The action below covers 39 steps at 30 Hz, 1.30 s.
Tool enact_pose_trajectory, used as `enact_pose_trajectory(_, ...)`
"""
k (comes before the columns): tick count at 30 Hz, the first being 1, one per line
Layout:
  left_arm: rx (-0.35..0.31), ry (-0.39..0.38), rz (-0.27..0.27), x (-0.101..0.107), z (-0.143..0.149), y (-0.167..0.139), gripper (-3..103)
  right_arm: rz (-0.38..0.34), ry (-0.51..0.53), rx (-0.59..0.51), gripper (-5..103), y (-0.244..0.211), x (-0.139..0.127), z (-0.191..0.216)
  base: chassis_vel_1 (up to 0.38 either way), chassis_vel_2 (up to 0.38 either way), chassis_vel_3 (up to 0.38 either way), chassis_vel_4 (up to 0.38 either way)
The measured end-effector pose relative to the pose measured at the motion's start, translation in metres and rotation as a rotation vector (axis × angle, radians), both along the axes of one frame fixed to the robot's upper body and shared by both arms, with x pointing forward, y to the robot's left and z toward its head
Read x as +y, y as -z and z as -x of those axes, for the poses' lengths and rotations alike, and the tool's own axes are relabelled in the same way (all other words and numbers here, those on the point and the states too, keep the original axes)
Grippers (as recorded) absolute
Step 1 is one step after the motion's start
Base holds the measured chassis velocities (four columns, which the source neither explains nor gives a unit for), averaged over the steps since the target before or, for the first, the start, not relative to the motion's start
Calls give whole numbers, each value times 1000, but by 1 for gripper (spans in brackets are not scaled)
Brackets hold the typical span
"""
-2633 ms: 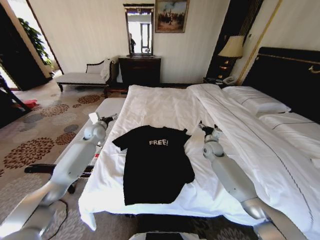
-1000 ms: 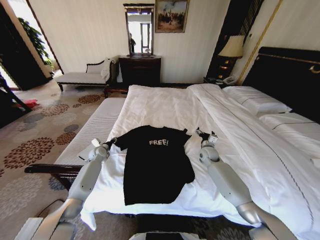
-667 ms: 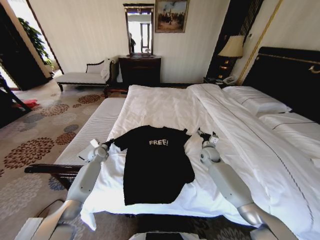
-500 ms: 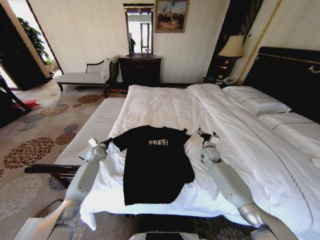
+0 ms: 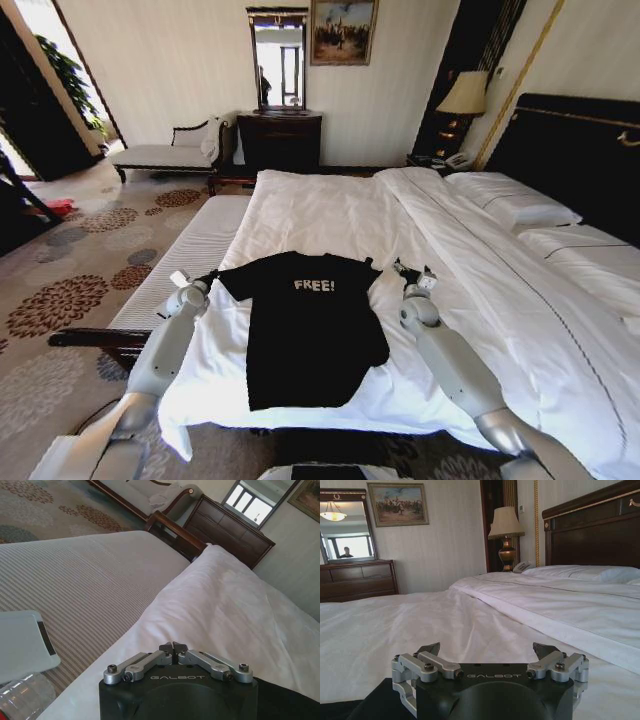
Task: Fold the clothes on the bed.
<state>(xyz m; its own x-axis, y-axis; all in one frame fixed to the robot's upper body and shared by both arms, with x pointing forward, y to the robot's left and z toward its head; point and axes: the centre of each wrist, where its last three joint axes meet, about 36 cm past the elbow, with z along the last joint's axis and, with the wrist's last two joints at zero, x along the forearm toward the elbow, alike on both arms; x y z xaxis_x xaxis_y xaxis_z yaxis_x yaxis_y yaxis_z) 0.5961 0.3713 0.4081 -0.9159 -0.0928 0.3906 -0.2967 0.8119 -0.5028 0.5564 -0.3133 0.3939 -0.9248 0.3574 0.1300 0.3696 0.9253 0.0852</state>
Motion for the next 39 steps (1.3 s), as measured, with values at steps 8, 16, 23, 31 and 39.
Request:
enact_pose_trajectory(8,-19,-22,-47,6,22,-20,18,-149,-18,-4,100,3,1,-13,0,0,0,0)
enact_pose_trajectory(16,-58,-72,-40,26,33,-47,40,-359,-17,3,100,-4,-5,-20,0,0,0,0)
enact_pose_trajectory(23,-115,-106,-10,48,55,-85,67,-433,-66,50,100,3,-4,-28,0,0,0,0)
enact_pose_trajectory(31,-259,27,20,24,100,-149,97,-524,-129,87,85,13,-1,-30,0,0,0,0)
enact_pose_trajectory(39,-390,180,-59,-17,141,-206,100,-474,-156,121,77,22,3,-25,0,0,0,0)
